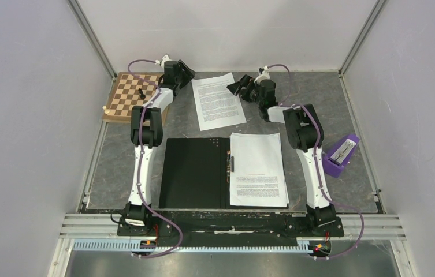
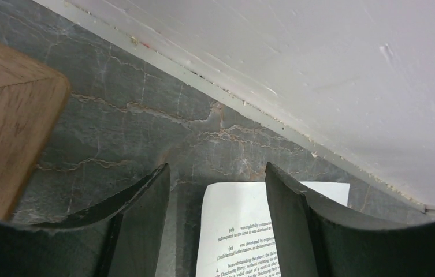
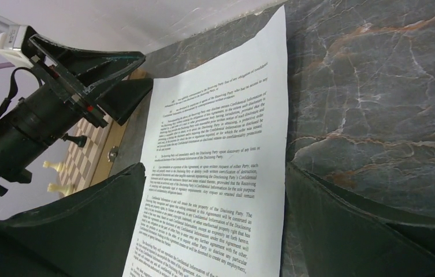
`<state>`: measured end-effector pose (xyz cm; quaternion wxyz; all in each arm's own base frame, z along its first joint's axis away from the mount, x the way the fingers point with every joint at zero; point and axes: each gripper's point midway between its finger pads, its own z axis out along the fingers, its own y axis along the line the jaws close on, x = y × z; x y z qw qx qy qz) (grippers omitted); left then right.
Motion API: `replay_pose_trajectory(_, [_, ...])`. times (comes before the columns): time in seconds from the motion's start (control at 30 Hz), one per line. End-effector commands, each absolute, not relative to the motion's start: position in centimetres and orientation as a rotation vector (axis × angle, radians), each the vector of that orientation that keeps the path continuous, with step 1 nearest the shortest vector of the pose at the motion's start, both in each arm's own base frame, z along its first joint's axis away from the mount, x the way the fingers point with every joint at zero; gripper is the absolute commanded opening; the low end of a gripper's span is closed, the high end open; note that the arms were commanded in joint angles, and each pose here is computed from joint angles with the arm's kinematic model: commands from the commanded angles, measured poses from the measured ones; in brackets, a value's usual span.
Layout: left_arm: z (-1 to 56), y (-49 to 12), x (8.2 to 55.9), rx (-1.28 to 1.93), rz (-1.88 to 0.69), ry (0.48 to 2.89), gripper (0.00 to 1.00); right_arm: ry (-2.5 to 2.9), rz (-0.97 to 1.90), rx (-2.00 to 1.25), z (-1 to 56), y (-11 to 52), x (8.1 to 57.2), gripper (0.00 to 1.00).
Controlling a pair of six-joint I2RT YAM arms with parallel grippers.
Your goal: Put the files into the folder
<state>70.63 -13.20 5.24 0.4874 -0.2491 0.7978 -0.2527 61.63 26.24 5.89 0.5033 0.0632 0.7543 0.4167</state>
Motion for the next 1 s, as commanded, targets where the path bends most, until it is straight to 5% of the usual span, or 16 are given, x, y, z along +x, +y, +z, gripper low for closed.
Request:
replay_pose_trajectory(0.0, [7.0,-14.7,71.6,-0.639,-0.753,1.877,0.67,1.687,1.085,0.102,12.7,26.9,61.5,0.93])
replay_pose_trajectory(0.63, [3.6,-17.5,68.4,-0.729,-0.797,2.045,0.48,1.672,1.124,0.094,14.9,25.8,59.4,0.93])
replay_pose_trajectory(0.9, [5.2,-17.8,68.0,-0.683,-0.811,2.059,0.06,1.688,1.096,0.02,17.0,25.5,58.6,0.93])
replay_pose_trajectory(0.97, [8.0,-18.5,67.9,-0.593,-0.851,2.035,0.02,1.704,1.068,-0.018,17.6,25.4,58.1,0.93])
